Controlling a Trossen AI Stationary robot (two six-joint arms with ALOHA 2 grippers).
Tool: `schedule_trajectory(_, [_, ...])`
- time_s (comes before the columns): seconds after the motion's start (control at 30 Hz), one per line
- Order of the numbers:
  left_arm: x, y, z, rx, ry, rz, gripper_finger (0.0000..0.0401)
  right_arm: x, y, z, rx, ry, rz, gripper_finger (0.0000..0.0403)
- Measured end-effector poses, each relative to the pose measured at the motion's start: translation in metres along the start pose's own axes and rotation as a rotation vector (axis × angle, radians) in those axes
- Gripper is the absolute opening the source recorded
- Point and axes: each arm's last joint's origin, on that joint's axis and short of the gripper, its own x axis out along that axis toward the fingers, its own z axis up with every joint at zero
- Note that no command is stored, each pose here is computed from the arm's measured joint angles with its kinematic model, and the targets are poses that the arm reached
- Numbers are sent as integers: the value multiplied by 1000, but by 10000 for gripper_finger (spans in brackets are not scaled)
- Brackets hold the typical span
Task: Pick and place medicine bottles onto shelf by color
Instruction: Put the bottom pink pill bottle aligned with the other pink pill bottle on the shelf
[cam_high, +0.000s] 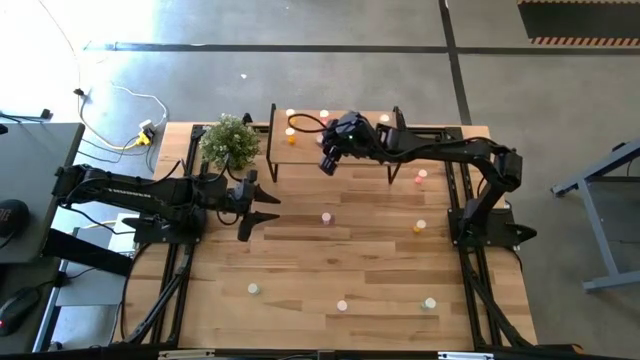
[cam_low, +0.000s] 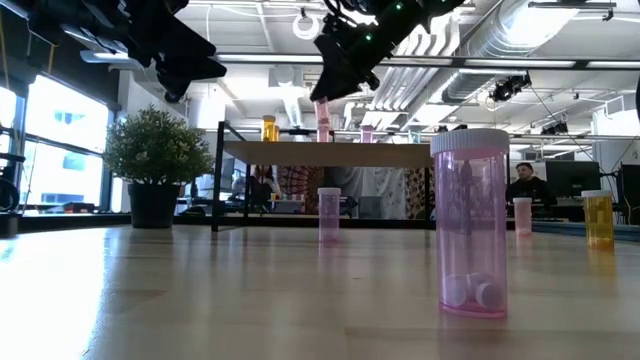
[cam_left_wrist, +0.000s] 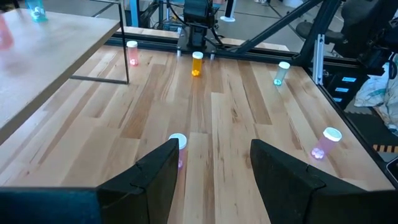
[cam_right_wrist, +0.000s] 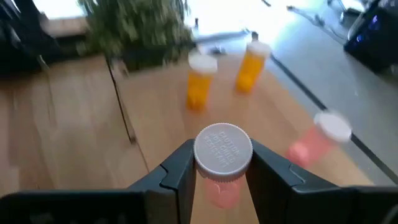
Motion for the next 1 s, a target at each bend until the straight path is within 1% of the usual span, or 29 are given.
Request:
schedule_trajectory(0.1, [0, 0, 0, 0, 0, 0, 191, 1, -3, 3, 37, -36, 5, 113])
schedule_trajectory(0.2, [0, 0, 0, 0, 0, 0, 191, 4, -5, 3, 81, -46, -20, 113])
schedule_trajectory(0.27, [0, 0, 0, 4, 1, 0, 191, 8, -6, 3, 115, -53, -67, 113])
schedule_trajectory(0.4, [0, 0, -1, 16, 11, 1, 191, 17, -5, -5, 164, -18, -167, 113])
schedule_trajectory(0.53, [0, 0, -2, 16, 22, 3, 191, 20, 1, -7, 182, -28, -255, 113])
schedule_trajectory(0.6, [0, 0, -2, 16, 22, 3, 191, 19, 4, -6, 177, -37, -280, 113])
schedule_trajectory(0.73, [0, 0, -2, 16, 22, 5, 191, 16, 9, -8, 162, -38, -272, 113])
schedule_trajectory(0.8, [0, 0, -2, 16, 22, 6, 191, 16, 8, -15, 164, -54, -255, 113])
schedule_trajectory(0.9, [0, 0, -2, 16, 22, 5, 191, 18, 2, -26, 192, -101, -200, 113])
schedule_trajectory(1.0, [0, 0, -2, 11, 21, 5, 191, 15, 0, -26, 203, -171, -161, 113])
